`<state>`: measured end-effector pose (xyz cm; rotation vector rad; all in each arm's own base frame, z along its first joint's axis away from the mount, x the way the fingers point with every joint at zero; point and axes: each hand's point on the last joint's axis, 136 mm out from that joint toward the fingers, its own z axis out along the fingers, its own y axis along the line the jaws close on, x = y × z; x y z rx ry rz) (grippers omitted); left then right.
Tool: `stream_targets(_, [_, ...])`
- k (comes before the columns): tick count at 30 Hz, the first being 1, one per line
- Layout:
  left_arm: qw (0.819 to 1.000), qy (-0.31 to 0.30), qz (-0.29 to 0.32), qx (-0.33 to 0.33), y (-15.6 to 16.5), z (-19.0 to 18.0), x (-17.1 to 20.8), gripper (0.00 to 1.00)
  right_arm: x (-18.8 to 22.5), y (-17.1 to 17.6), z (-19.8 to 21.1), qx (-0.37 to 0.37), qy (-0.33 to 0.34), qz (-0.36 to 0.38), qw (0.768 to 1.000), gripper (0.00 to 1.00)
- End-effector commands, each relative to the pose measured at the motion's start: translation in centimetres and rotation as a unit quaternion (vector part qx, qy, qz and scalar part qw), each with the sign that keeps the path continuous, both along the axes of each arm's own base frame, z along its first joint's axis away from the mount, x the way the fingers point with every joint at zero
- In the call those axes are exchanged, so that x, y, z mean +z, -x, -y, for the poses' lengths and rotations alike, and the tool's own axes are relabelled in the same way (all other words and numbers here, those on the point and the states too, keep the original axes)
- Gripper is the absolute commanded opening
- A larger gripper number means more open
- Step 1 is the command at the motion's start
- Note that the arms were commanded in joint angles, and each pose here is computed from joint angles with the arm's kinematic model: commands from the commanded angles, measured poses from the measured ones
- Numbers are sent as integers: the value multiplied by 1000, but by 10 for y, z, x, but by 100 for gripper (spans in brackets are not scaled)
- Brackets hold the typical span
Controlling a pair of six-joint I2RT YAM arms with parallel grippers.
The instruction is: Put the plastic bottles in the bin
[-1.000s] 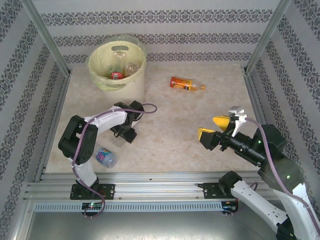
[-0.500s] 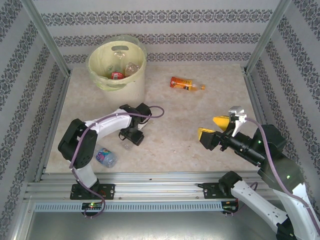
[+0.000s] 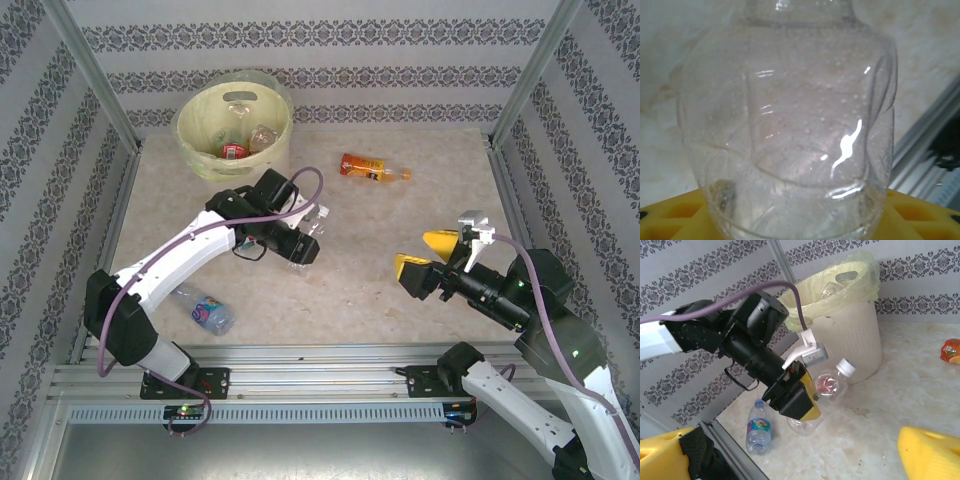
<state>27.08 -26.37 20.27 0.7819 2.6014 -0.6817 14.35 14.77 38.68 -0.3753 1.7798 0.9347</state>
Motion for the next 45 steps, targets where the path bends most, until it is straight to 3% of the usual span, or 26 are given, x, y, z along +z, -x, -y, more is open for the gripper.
stream_targets(1, [996, 78, 38, -22, 1, 22, 57, 62, 14, 6, -3, 16, -20, 17, 1000, 98])
stream_targets(8, [991, 97, 95, 11, -30, 14, 112, 61, 21, 9, -7, 29, -39, 23, 999, 98])
stream_targets(23, [967, 70, 208, 132, -122, -57, 190, 60, 29, 9, -9, 34, -46, 29, 998, 98])
stream_targets(35, [945, 12, 219, 244, -198, -139, 193, 61, 27, 9, -6, 27, -40, 29, 998, 98])
stream_targets(39, [934, -9, 197, 298, -213, -173, 175, 61, 24, 8, -6, 24, -35, 27, 999, 98])
stream_targets(45, [926, -33, 170, 336, -220, -195, 154, 66, 23, 5, -7, 23, -32, 24, 999, 98])
